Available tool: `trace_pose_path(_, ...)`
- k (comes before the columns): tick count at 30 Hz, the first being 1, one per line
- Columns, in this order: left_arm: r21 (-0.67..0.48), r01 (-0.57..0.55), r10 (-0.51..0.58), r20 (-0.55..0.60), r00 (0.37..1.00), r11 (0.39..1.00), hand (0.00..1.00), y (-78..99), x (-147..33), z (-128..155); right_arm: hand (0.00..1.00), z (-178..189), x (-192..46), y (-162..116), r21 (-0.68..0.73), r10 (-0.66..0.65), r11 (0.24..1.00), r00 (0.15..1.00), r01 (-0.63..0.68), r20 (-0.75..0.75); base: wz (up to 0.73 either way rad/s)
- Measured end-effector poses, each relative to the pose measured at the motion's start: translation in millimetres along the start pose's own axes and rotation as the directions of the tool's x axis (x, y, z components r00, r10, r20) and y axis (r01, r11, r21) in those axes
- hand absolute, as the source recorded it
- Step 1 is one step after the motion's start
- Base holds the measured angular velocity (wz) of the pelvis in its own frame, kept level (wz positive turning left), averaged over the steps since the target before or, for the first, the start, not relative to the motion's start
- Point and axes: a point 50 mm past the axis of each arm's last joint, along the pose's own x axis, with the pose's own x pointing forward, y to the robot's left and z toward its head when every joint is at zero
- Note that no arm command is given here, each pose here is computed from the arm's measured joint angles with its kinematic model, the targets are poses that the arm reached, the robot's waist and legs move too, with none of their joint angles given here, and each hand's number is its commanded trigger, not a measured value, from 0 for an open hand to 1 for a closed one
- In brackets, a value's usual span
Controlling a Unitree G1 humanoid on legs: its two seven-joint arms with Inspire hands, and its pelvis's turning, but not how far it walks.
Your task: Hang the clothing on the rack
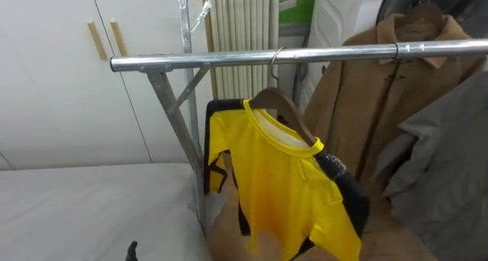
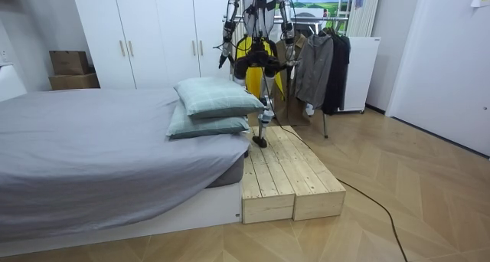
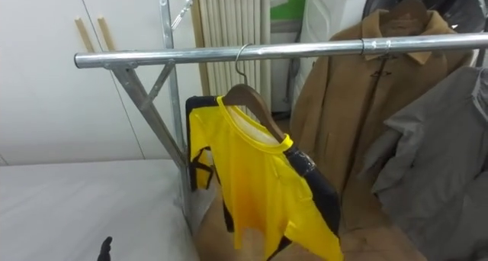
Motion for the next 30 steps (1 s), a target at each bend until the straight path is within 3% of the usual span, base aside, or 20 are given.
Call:
trace_pose_path(9, -0.002, 0.040, -0.040, -0.025, 0.999, 0.999, 0.00, -5.5, -2.5, -6.7, 0.00, -10.8, -0.5, 4.0, 0.030, 0.009, 1.000, 0.999, -0.008, -0.042, 0.12)
trace_pose_path(16, 0.002, 0.065, -0.065, -0.094, 0.993, 0.998, 0.00, -11.2, -9.7, -22.8, 0.00, -6.4, 2.0, 7.3, -0.067, -0.003, 0.998, 0.999, 0.000, -0.046, 0.05)
trace_pose_path(30, -0.013, 0.078, -0.078, -0.035, 0.996, 0.997, 0.00, -15.1, -0.1, -4.9, 0.00, 2.3, 5.2, 13.0, -0.170, 0.005, 0.985, 1.000, -0.009, -0.027, 0.08)
